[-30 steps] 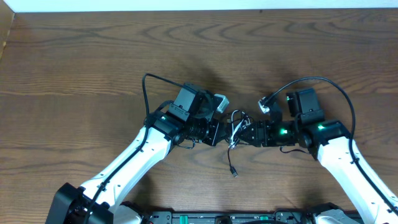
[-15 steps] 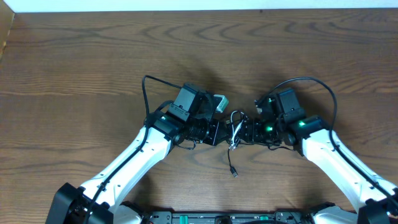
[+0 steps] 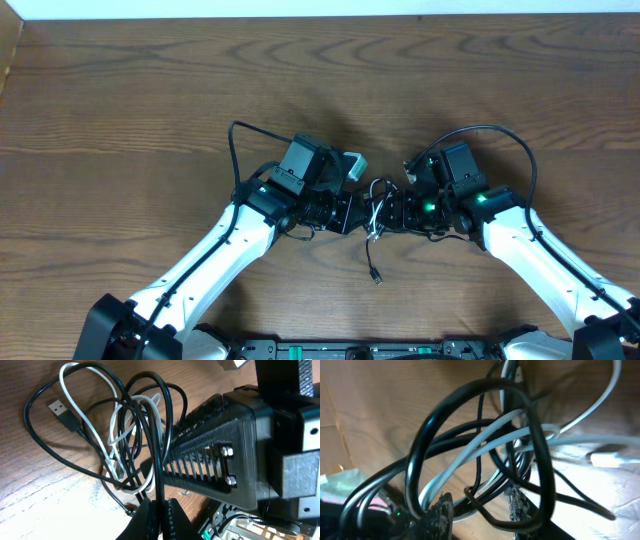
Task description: Untangle cables
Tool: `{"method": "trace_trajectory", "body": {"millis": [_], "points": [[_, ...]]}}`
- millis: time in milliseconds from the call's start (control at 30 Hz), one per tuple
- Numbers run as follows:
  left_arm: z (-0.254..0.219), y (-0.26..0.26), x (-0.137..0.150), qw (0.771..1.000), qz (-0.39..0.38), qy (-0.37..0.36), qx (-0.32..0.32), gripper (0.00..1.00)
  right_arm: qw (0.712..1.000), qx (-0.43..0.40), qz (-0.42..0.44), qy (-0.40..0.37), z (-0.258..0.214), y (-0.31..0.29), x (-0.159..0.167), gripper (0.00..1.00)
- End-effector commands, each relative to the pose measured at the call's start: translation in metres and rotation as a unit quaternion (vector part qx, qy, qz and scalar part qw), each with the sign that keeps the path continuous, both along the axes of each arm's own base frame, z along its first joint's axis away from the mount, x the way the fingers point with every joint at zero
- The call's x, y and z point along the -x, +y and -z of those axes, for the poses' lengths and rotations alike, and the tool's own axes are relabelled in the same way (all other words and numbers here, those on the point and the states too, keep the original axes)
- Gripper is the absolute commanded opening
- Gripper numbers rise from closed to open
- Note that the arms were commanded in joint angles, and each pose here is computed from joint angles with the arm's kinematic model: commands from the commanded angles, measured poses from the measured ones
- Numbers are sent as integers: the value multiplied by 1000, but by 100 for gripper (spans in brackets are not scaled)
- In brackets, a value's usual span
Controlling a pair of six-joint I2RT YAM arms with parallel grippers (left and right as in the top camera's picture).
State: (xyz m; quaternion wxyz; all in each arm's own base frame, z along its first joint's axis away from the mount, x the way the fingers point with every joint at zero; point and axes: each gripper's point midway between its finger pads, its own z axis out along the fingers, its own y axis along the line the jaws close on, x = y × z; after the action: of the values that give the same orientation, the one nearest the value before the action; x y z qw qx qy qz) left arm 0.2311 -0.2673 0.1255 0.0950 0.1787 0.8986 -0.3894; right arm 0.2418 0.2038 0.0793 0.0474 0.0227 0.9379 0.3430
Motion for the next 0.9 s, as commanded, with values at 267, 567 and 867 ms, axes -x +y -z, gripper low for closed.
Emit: {"method": "trace_trajectory", "body": {"millis": [267,567,867], "points": [[-3,-1,2,1000,2,4,7,7,999,-12,-12,48,3,2,21,32],[-3,-1,2,1000,3,5,7,8,1000,-23,-12,11,-2,7,6,33],[-3,-1,2,1000,2,5,7,7,999,-24,-27,12,-2,10,12,33]]}}
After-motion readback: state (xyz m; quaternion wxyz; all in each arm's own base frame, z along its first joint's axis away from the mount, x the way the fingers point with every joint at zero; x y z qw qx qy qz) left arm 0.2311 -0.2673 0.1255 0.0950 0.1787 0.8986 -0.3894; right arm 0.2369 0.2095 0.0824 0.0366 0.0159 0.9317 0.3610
